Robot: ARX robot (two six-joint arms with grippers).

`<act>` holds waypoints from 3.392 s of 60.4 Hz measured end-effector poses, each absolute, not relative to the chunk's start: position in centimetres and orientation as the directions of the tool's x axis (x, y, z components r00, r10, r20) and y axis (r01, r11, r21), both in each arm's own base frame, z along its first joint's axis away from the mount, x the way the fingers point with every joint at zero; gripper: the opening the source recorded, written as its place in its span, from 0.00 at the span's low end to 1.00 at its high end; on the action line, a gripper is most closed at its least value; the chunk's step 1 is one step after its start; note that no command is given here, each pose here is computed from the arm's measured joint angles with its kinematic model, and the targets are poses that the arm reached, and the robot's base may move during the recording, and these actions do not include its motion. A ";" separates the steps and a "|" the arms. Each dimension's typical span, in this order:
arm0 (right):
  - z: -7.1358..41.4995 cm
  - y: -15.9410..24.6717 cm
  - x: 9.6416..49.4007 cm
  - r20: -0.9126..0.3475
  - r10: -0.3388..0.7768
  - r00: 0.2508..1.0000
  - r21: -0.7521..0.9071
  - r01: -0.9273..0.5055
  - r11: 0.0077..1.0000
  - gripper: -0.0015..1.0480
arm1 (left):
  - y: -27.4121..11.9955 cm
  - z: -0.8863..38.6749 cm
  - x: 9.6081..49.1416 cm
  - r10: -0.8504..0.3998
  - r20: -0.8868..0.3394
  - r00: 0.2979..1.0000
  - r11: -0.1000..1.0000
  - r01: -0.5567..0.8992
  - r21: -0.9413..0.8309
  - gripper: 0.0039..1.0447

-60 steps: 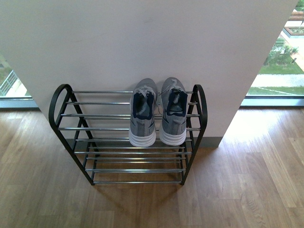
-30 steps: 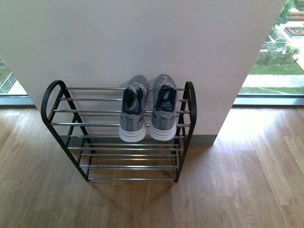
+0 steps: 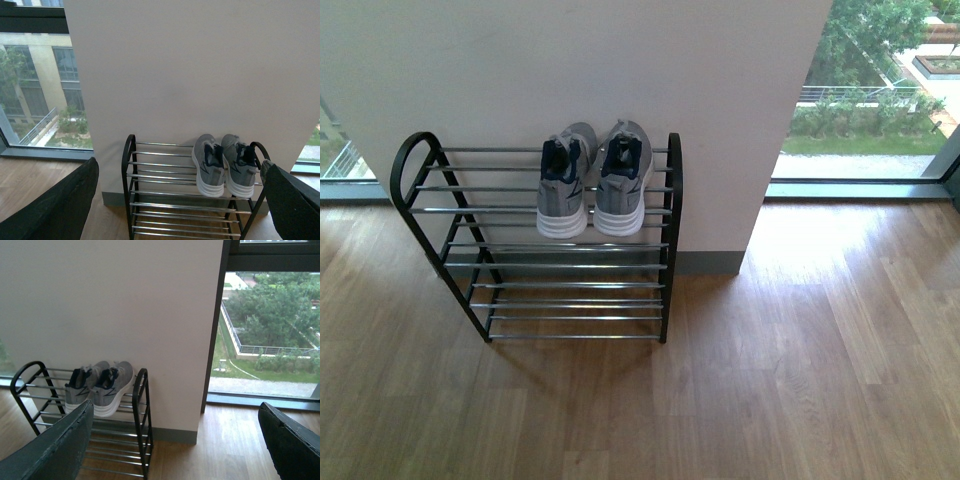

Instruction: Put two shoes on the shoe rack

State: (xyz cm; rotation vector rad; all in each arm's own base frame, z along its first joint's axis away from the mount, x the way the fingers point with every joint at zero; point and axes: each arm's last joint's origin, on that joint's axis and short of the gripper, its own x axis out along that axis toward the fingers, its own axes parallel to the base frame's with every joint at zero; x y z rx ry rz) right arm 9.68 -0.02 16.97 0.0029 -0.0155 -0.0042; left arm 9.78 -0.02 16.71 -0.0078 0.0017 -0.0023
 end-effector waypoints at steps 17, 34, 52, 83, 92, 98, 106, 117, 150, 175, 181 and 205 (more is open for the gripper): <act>17.0 0.0 9.7 0.015 -0.004 1.000 0.003 0.004 1.000 0.91 | 0.0 16.7 9.8 -0.002 -0.002 1.000 1.000 0.002 -0.008 0.91; 17.0 0.0 9.7 0.015 -0.005 1.000 0.003 0.005 1.000 0.91 | 0.0 16.7 9.8 -0.004 -0.002 1.000 1.000 0.004 -0.008 0.91; 17.0 0.0 9.7 0.015 -0.002 1.000 0.003 0.001 1.000 0.91 | 0.0 16.7 9.8 -0.002 -0.002 1.000 1.000 0.002 -0.008 0.91; 17.0 0.0 9.7 0.015 -0.003 1.000 0.003 0.003 1.000 0.91 | 0.0 16.7 9.8 -0.003 -0.001 1.000 1.000 0.003 -0.007 0.91; 17.0 0.0 9.7 0.015 -0.002 1.000 0.003 0.002 1.000 0.91 | 0.0 16.7 9.8 -0.002 -0.002 1.000 1.000 0.002 -0.008 0.91; 17.0 0.0 9.7 0.015 -0.002 1.000 0.003 0.001 1.000 0.91 | 0.0 16.7 9.8 -0.002 -0.002 1.000 1.000 0.002 -0.008 0.91; 17.0 0.0 9.7 0.015 0.000 1.000 0.003 0.000 1.000 0.91 | 0.0 16.7 9.8 -0.002 -0.002 1.000 1.000 0.002 -0.007 0.91; 17.0 0.0 9.7 0.015 -0.002 1.000 0.003 0.001 1.000 0.91 | 0.0 16.7 9.8 -0.002 -0.002 1.000 1.000 0.002 -0.008 0.91; 17.0 0.0 9.7 0.015 -0.001 1.000 0.003 0.001 1.000 0.91 | 0.0 16.7 9.8 -0.002 -0.002 1.000 1.000 0.002 -0.008 0.91; 17.0 0.0 9.7 0.015 0.006 1.000 0.003 -0.006 1.000 0.91 | 0.0 16.7 9.8 0.003 -0.002 1.000 1.000 -0.003 -0.007 0.91; 17.0 0.0 9.7 0.014 0.003 1.000 0.003 -0.003 1.000 0.91 | 0.0 16.7 9.8 0.001 -0.002 1.000 1.000 -0.001 -0.007 0.91; 17.0 0.0 9.7 0.016 0.002 1.000 0.003 -0.002 1.000 0.91 | 0.0 16.7 9.8 -0.002 -0.002 1.000 1.000 0.002 -0.007 0.91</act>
